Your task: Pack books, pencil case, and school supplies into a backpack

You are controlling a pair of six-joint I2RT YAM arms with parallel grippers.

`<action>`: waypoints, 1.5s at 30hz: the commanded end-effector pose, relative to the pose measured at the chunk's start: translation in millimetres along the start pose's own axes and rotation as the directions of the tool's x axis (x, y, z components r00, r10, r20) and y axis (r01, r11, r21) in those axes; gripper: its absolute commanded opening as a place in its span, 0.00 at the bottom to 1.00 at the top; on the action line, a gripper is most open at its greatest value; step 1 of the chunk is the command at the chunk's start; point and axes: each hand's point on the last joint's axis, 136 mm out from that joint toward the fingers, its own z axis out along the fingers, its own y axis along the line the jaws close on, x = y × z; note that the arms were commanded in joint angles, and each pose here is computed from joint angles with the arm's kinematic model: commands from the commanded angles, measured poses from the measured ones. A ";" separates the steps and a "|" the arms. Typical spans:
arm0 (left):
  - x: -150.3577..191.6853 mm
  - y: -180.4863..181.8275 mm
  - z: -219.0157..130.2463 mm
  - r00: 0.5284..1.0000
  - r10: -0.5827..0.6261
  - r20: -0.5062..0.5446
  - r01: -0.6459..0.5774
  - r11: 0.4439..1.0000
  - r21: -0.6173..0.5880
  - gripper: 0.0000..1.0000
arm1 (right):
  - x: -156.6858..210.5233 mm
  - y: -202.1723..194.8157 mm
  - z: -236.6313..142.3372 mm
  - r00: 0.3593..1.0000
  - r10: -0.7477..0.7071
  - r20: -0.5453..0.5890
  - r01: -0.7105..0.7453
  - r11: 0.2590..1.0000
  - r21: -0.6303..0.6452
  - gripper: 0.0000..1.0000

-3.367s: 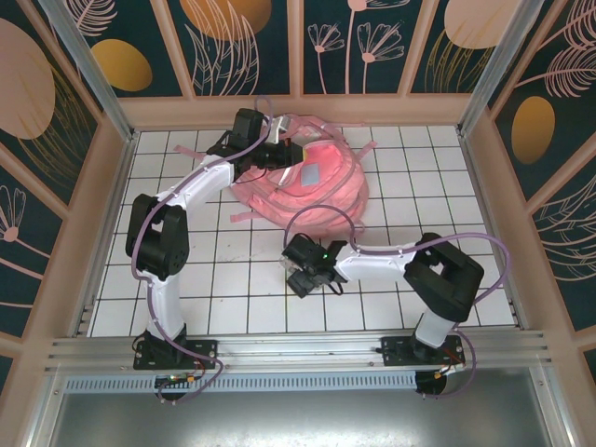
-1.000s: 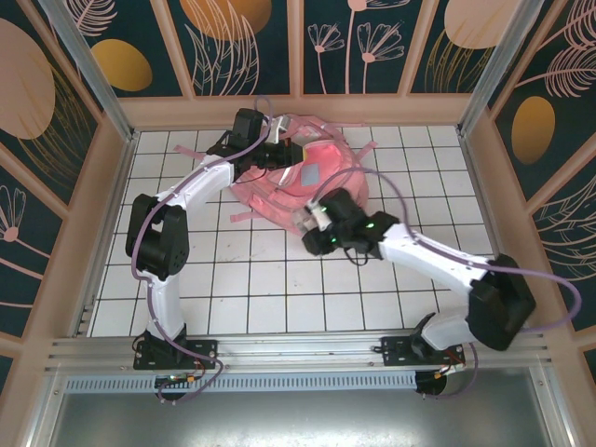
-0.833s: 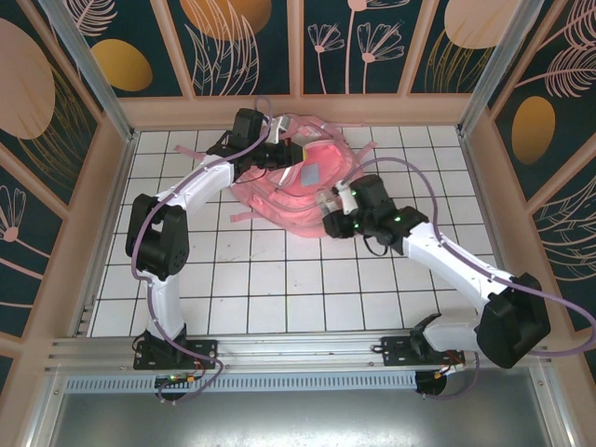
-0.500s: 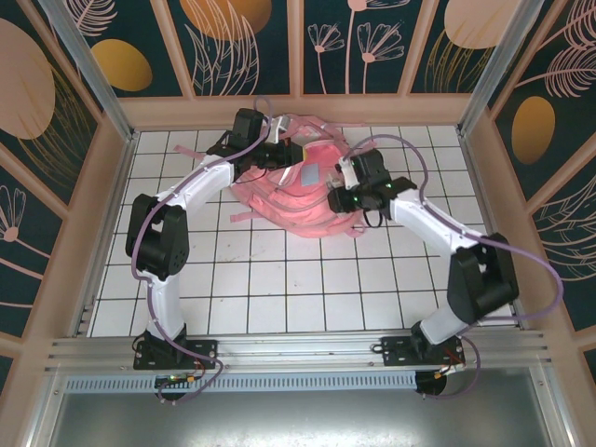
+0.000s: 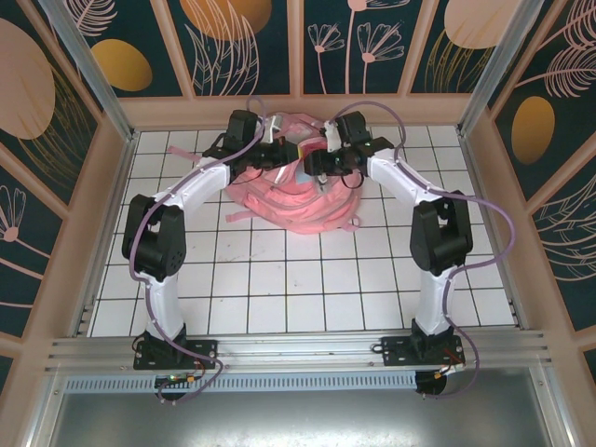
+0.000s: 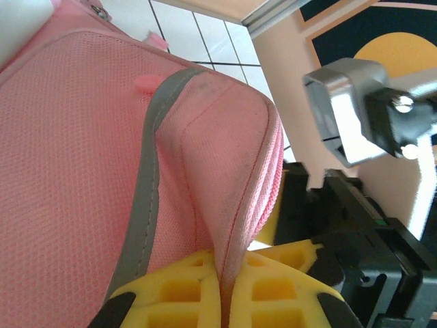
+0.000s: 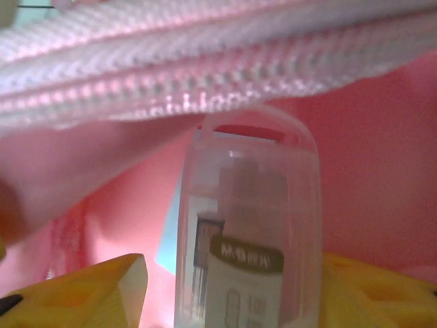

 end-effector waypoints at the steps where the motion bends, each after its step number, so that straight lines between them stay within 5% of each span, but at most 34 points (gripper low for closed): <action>1: -20.9 -60.2 -23.6 0.993 0.091 0.074 -0.101 0.985 0.139 0.00 | -15.3 34.1 -15.7 0.989 0.142 0.040 -0.129 0.966 -0.225 0.69; 3: -21.3 -60.7 -22.9 0.993 0.086 0.076 -0.097 0.985 0.145 0.00 | -17.2 33.4 -26.6 0.980 0.188 0.069 -0.165 0.954 -0.250 0.69; 10: -24.0 -63.0 -21.4 0.993 0.083 0.081 -0.095 0.983 0.159 0.00 | -3.6 -5.1 -51.2 0.974 0.157 0.164 -0.159 0.987 0.003 0.68; 16: -25.8 -65.1 -23.0 0.993 0.082 0.087 -0.095 0.982 0.162 0.00 | 35.6 -11.8 -72.7 0.979 0.136 0.151 -0.152 0.984 0.097 0.66; 21: -25.8 -64.6 -21.1 0.994 0.074 0.081 -0.087 0.982 0.167 0.00 | 72.3 3.5 -68.4 0.981 0.170 0.096 -0.176 0.983 0.057 0.65; 24: -24.4 -64.6 -20.5 0.994 0.071 0.078 -0.083 0.982 0.170 0.00 | 75.5 8.1 -62.1 0.977 0.190 0.099 -0.193 0.981 0.024 0.56; 34: -11.0 -75.8 -22.5 0.996 0.044 0.075 -0.058 0.978 0.200 0.00 | 26.6 39.9 -19.5 0.977 0.149 0.150 -0.132 0.984 -0.117 0.24; 40: -1.1 -87.3 -20.6 0.997 0.037 0.069 -0.052 0.972 0.231 0.00 | 5.1 50.4 3.0 0.978 0.124 0.166 -0.097 0.982 -0.163 0.20; 45: -2.6 -91.1 -21.5 0.997 0.031 0.075 -0.049 0.968 0.245 0.00 | 11.0 41.1 -10.8 0.980 0.079 0.184 -0.066 0.995 -0.077 0.21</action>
